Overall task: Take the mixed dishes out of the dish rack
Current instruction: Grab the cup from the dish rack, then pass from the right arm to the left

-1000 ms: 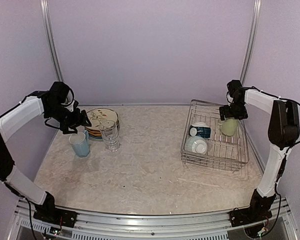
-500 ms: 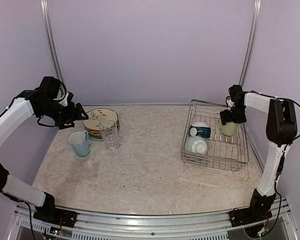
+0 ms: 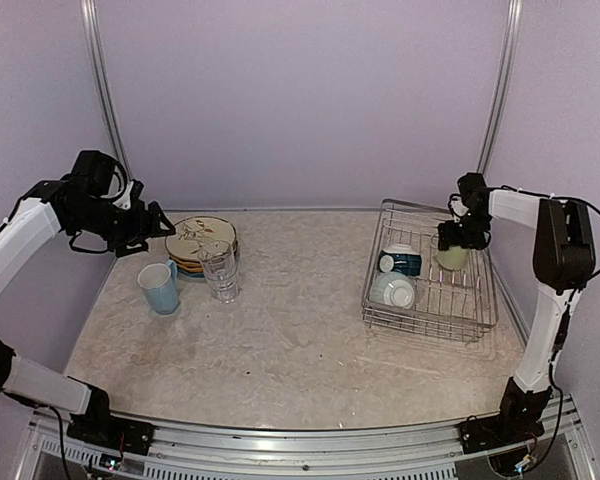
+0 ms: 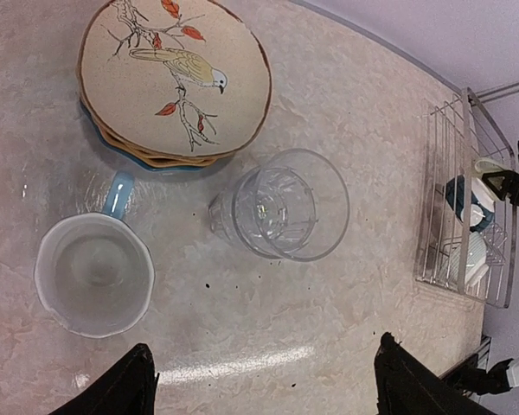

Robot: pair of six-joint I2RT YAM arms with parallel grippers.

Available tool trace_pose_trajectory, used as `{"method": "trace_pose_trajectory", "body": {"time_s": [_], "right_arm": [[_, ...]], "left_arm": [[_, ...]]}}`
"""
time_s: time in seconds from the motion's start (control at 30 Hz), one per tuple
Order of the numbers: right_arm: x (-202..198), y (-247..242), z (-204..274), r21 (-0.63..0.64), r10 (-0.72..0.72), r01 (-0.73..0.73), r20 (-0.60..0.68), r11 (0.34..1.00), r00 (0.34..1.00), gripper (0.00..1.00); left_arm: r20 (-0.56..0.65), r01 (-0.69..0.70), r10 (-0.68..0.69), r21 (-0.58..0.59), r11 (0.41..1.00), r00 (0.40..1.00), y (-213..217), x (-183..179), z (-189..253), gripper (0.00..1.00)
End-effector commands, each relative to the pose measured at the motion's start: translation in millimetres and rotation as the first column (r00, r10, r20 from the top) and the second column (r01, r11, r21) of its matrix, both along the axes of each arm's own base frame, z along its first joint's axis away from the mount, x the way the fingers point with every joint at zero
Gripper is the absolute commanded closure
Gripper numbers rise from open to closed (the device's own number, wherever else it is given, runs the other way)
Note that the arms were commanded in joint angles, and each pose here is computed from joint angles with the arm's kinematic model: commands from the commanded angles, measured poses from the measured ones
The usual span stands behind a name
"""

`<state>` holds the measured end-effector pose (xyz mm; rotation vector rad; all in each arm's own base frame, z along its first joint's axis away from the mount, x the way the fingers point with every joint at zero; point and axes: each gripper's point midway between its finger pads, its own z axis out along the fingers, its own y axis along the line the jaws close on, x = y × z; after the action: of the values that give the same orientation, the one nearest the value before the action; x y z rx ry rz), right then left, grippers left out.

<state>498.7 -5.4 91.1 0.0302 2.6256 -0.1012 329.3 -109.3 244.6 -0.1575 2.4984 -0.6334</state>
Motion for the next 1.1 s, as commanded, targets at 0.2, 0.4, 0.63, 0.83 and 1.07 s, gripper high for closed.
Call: {"method": "trace_pose_trajectory", "body": {"time_s": [0.2, 0.4, 0.63, 0.83, 1.07], "right_arm": [[2, 25, 100, 0.215, -0.038, -0.031, 0.311, 0.976, 0.950, 0.80], [-12, 69, 142, 0.452, -0.066, -0.170, 0.461, 0.876, 0.885, 0.88], [-33, 142, 202, 0.617, -0.070, -0.406, 0.601, 0.674, 0.797, 0.89], [-56, 226, 243, 0.681, -0.019, -0.573, 0.651, 0.455, 0.759, 0.91], [-82, 321, 267, 0.753, 0.032, -0.641, 0.644, 0.149, 0.764, 0.97]], "left_arm": [[0.074, 0.026, -0.021, -0.057, 0.998, 0.997, -9, -14, 30, 0.17], [0.111, 0.088, -0.071, -0.159, 0.983, 0.991, -26, -22, 48, 0.16], [0.172, 0.205, -0.155, -0.334, 0.920, 0.973, -55, -33, 73, 0.15], [0.258, 0.335, -0.236, -0.467, 0.818, 0.937, -78, -40, 95, 0.13], [0.392, 0.500, -0.323, -0.543, 0.675, 0.861, -107, -47, 122, 0.13]]}}
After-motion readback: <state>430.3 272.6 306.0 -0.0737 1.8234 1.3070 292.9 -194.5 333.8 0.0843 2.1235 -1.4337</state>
